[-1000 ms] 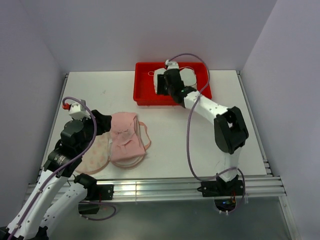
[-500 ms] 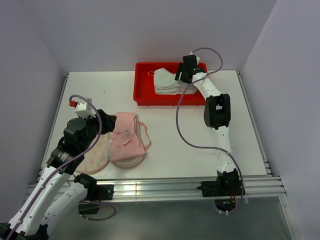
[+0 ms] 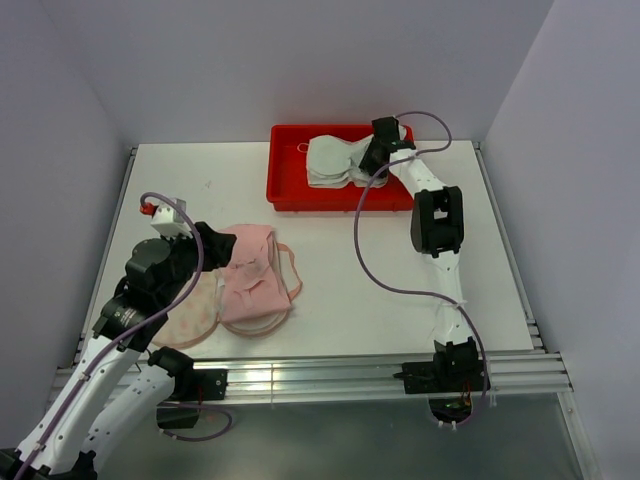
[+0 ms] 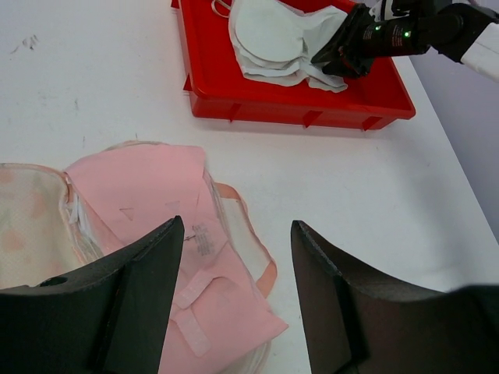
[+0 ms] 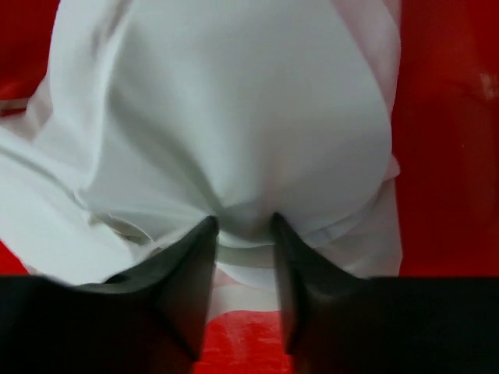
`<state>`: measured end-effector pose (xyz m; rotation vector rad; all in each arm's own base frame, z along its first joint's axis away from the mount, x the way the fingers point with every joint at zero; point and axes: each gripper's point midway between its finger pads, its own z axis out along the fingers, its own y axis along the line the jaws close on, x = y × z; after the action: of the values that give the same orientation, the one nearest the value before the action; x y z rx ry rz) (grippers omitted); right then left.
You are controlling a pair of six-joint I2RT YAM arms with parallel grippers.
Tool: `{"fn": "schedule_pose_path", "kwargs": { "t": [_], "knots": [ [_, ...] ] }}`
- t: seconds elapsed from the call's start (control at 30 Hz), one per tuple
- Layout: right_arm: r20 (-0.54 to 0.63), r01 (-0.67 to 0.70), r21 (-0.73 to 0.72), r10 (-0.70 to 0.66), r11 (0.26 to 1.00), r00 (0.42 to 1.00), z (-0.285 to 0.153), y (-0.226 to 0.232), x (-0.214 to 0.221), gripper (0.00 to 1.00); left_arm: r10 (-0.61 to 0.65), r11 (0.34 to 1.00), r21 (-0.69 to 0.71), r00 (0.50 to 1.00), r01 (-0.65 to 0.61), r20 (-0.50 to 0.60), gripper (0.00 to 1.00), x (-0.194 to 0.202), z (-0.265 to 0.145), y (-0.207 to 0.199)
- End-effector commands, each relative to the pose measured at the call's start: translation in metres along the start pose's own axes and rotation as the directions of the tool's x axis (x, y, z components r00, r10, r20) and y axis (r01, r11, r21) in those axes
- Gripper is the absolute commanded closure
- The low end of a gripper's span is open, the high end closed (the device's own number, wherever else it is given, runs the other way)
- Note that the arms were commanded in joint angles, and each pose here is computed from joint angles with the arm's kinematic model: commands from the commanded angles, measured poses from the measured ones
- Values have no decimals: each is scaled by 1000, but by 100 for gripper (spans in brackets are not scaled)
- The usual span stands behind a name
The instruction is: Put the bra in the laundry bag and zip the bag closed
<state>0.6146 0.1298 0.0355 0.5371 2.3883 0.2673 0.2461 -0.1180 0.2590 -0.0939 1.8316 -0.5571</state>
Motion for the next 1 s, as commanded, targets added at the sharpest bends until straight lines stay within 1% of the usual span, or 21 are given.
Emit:
{"fn": "schedule_pose_path", "kwargs": {
  "t": [0.0, 0.03, 0.07, 0.1, 0.13, 0.2, 0.23, 0.3, 0.33, 0.4, 0.43, 0.57, 0.6, 0.63, 0.7, 0.73, 0.8, 0.83, 0.87, 0.93, 0.97],
  "knots": [
    [-58, -53, -12, 52, 999, 997, 5, 0, 22, 62, 11, 999, 38, 999, -12, 40, 37, -9, -1, -7],
    [-44, -55, -28, 54, 998, 998, 6, 4, 20, 69, 11, 999, 37, 999, -12, 40, 37, -9, -1, -7],
    [-18, -51, -43, 51, 998, 999, -1, 10, 13, 81, 11, 999, 37, 999, -13, 41, 37, -9, -1, -7],
    [-20, -44, -42, 44, 998, 999, -1, 8, 18, 86, 11, 999, 36, 999, -12, 43, 37, -10, -1, -7],
    [10, -39, -75, 40, 996, 999, -4, 16, 12, 95, 12, 999, 34, 999, -14, 42, 37, -9, -1, -6],
    [41, -29, -96, 33, 995, 999, -15, 17, 7, 100, 12, 999, 36, 999, -14, 43, 37, -9, 0, -7],
    [130, -13, -156, 34, 988, 991, -35, 34, -18, 100, 12, 999, 34, 999, -13, 42, 37, -9, 0, -6],
    [153, 0, -180, 28, 984, 988, -45, 35, -16, 100, 11, 999, 31, 999, -12, 40, 37, -9, 2, -6],
    [206, 10, -223, 37, 975, 978, -55, 44, -29, 100, 11, 999, 31, 999, -12, 38, 37, -8, 2, -6],
    [268, 28, -261, 44, 965, 963, -84, 51, -44, 100, 10, 1000, 27, 999, -11, 35, 37, -8, 4, -5],
    [290, 47, -315, 49, 948, 956, -98, 62, -51, 100, 10, 1000, 27, 999, -11, 33, 37, -9, 5, -5],
    [404, 134, -440, 62, 888, 913, -174, 94, -86, 100, 9, 1000, 29, 1000, -10, 13, 37, -6, 11, -6],
    [420, 146, -449, 64, 882, 905, -187, 97, -91, 100, 8, 1000, 28, 1000, -8, 12, 38, -6, 12, -5],
    [455, 169, -469, 73, 867, 887, -214, 102, -102, 100, 8, 1000, 28, 1000, -8, 8, 38, -5, 13, -5],
    [475, 186, -481, 76, 857, 876, -239, 103, -104, 100, 8, 1000, 31, 1000, -8, 2, 37, -5, 14, -6],
    [504, 202, -496, 91, 845, 859, -268, 104, -109, 100, 3, 999, 39, 1000, -3, 5, 37, -6, 14, -8],
    [490, 204, -506, 84, 838, 868, -280, 96, -94, 100, 1, 997, 74, 1000, 0, -7, 36, -5, 14, -15],
    [514, 216, -535, 112, 817, 851, -313, 96, -95, 100, -12, 997, 76, 1000, 12, -10, 36, -5, 15, -16],
    [480, 200, -532, 98, 823, 872, -307, 86, -72, 100, -19, 995, 94, 999, 22, -26, 36, -3, 17, -20],
    [474, 195, -549, 111, 813, 873, -324, 77, -53, 100, -44, 989, 141, 998, 51, -52, 36, 1, 18, -30],
    [457, 178, -563, 124, 807, 881, -338, 65, -28, 100, -54, 985, 162, 997, 62, -52, 36, 0, 20, -35]
  ]
}}
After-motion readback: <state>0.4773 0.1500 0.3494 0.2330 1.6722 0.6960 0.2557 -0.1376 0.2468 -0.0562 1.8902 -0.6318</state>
